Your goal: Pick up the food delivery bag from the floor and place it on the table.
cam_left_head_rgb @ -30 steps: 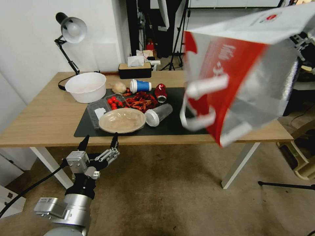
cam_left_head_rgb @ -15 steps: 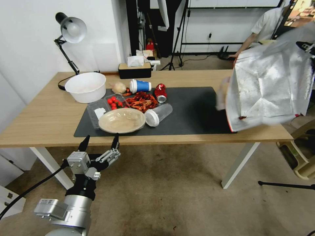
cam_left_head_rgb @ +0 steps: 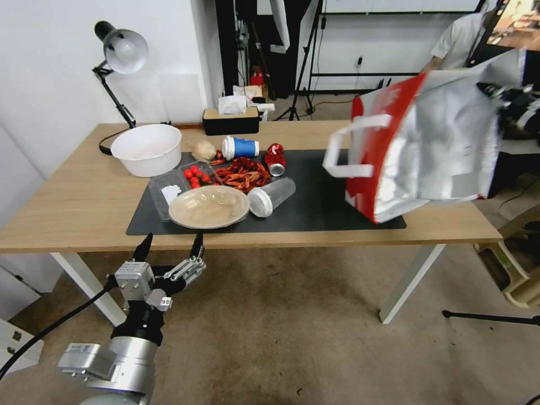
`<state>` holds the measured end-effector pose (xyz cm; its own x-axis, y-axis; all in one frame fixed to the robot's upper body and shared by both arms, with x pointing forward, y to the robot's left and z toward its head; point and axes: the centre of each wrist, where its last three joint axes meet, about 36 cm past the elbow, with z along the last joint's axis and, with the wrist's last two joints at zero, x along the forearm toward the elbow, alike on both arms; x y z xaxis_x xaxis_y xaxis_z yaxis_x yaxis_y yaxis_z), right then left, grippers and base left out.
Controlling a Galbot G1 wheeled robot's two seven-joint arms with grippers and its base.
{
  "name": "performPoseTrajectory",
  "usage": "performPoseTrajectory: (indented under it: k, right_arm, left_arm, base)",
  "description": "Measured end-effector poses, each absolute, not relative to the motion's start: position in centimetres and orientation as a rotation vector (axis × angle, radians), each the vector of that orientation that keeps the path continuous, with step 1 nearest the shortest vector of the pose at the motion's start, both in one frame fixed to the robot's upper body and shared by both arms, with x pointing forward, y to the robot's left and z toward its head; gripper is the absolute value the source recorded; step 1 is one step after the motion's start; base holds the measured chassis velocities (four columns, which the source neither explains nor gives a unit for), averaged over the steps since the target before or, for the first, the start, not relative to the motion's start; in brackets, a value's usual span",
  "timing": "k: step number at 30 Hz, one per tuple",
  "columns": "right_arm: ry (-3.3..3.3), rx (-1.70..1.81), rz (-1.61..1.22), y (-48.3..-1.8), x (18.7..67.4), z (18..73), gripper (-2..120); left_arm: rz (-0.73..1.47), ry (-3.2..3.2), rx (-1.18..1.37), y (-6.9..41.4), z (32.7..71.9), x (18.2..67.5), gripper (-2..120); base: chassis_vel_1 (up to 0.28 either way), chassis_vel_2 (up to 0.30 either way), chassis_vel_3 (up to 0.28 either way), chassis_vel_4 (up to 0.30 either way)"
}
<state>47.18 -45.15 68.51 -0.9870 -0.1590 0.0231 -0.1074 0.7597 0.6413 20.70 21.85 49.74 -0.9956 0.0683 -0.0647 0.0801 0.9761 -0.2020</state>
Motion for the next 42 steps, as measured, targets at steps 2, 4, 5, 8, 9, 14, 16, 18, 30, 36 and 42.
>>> performPoseTrajectory:
  k: [2,4,5,8,9,14,16,18,30,36,42]
  right_arm:
    - [-2.874,0.224,-1.047,-44.9,47.5,68.5,0]
    - [-2.872,0.239,-1.06,-44.4,48.4,68.4,0]
    - [-2.872,0.239,-1.06,-44.4,48.4,68.4,0]
    - [-2.866,0.233,-1.061,-44.4,49.0,68.5,0]
    - [-2.856,0.214,-1.057,-44.3,49.4,68.5,0]
    - [-2.834,0.175,-1.04,-44.5,50.0,68.6,14]
    - [-2.827,0.163,-1.043,-44.6,50.3,68.4,24]
    - [-2.827,0.159,-1.045,-44.6,50.5,68.3,28]
    - [-3.021,0.179,-0.766,-43.9,51.6,66.4,72]
    - [-3.063,0.192,-0.676,-43.7,51.3,66.1,93]
    - [-3.123,0.199,-0.571,-44.0,49.7,66.4,100]
  left_arm:
    - [-0.317,3.066,0.113,21.8,49.7,20.7,100]
    - [-0.317,3.067,0.109,21.8,49.7,20.6,100]
    - [-0.317,3.067,0.109,21.8,49.7,20.6,100]
    - [-0.314,3.067,0.105,21.9,49.7,20.6,100]
    - [-0.315,3.067,0.103,21.9,49.7,20.6,100]
    - [-0.317,3.068,0.102,21.8,49.7,20.6,100]
    - [-0.313,3.069,0.101,21.9,49.7,20.6,100]
    - [-0.311,3.07,0.1,21.9,49.7,20.6,100]
    - [-0.317,3.074,0.095,21.9,49.5,20.7,100]
    - [-0.324,3.072,0.091,21.9,49.6,20.8,100]
    - [-0.335,3.064,0.092,22.0,49.6,20.8,100]
  base:
    - [0.0,0.0,0.0,0.0]
    - [0.0,0.0,0.0,0.0]
    - [0.0,0.0,0.0,0.0]
    - [0.0,0.0,0.0,0.0]
    - [0.0,0.0,0.0,0.0]
    - [0.0,0.0,0.0,0.0]
    - [0.0,0.0,0.0,0.0]
    - [0.0,0.0,0.0,0.0]
    - [0.0,0.0,0.0,0.0]
    - [0.0,0.0,0.0,0.0]
    - [0.0,0.0,0.0,0.0]
